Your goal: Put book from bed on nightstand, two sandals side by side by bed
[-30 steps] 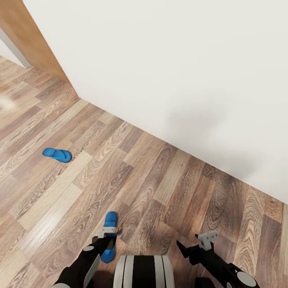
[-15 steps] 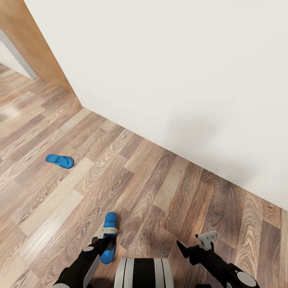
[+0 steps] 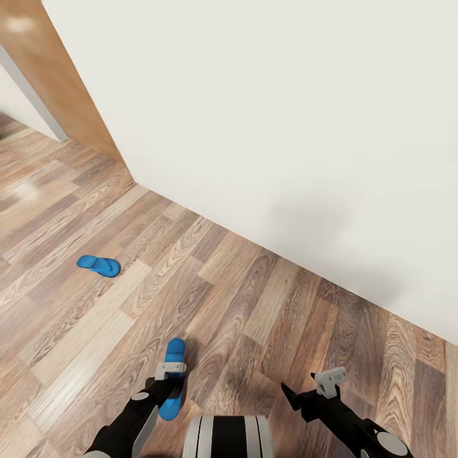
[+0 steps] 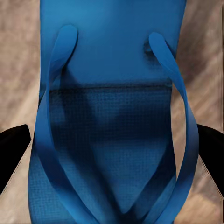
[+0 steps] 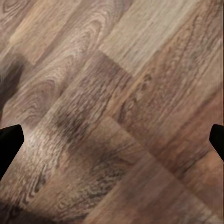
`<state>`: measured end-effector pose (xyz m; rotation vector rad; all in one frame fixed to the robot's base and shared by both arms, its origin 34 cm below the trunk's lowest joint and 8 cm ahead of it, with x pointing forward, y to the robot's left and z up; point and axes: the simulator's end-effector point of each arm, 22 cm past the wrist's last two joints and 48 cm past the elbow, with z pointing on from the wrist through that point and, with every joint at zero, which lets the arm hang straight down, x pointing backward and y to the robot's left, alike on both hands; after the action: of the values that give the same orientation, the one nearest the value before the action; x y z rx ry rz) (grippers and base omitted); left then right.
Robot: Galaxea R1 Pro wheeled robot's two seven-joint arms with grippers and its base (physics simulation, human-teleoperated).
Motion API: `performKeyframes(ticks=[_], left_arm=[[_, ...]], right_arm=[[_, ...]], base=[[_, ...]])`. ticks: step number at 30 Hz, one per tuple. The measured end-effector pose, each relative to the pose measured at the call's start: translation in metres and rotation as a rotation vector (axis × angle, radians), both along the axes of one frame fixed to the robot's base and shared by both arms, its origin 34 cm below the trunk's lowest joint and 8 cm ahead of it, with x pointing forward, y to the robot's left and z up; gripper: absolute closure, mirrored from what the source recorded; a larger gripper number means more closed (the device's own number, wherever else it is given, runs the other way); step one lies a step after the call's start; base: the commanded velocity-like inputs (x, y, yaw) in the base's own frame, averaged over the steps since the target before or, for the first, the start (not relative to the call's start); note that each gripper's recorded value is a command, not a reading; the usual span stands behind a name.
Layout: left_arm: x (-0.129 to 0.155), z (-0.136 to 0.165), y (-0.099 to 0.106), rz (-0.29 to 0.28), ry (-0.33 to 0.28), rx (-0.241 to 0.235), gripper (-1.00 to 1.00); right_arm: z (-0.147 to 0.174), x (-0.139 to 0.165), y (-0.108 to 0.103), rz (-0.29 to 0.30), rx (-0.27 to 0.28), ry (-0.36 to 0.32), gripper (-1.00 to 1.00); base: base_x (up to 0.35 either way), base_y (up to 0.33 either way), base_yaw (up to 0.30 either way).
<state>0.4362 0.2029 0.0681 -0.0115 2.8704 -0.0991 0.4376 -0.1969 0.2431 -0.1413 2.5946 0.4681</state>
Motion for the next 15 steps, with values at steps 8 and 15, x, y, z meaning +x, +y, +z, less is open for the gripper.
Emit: performKeyframes(ticks=[8, 15], left_arm=[[0.013, 0.012, 0.001, -0.001, -0.031, 0.001, 1.0], [0.024, 0.023, 0.001, 0.0, -0.06, 0.002, 1.0]], right_arm=[[0.012, 0.008, -0.003, -0.004, -0.004, -0.031, -1.0], [0.023, 0.015, -0.003, -0.006, -0.005, -0.057, -1.0]], base=[[0.0, 0.0, 0.0], [0.0, 0.0, 0.0]])
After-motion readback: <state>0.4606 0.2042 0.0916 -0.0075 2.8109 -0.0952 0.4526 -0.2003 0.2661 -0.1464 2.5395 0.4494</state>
